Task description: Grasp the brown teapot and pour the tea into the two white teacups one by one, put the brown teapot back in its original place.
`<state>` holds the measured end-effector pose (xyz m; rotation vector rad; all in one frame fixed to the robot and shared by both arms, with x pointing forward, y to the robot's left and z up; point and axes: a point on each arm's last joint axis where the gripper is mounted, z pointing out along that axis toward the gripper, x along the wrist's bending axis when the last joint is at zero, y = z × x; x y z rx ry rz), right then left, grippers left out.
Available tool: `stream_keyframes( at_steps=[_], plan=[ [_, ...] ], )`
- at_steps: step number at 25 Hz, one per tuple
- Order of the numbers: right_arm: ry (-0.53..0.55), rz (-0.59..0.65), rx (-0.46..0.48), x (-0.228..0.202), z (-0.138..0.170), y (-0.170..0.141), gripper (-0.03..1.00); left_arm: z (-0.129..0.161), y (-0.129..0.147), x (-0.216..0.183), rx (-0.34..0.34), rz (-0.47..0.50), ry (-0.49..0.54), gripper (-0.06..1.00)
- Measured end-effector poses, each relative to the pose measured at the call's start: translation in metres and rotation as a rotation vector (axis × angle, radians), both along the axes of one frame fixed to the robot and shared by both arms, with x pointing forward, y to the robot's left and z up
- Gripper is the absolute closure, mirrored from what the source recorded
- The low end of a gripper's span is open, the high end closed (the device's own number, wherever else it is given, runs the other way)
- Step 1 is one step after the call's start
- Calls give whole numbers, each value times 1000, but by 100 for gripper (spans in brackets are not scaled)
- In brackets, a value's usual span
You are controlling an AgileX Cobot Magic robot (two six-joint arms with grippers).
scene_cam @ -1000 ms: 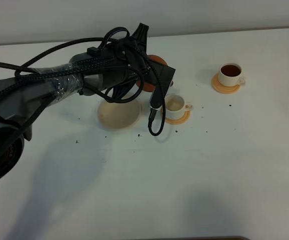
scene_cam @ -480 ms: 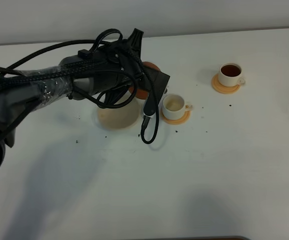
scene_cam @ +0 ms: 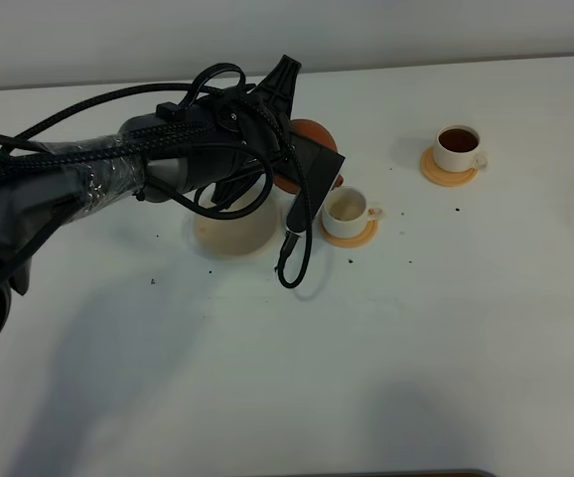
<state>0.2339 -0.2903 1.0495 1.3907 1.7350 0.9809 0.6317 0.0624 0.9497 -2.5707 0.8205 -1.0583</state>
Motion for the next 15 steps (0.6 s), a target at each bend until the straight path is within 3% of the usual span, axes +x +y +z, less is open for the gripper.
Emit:
stream_keyframes(
  at_steps=[8, 15],
  plan=[
    [0, 0, 0, 0, 0, 0, 73, 0, -1, 0, 74, -91, -4, 83],
    [0, 0, 0, 0, 0, 0, 73, 1, -3, 1, 92, -137, -16, 83]
  ],
)
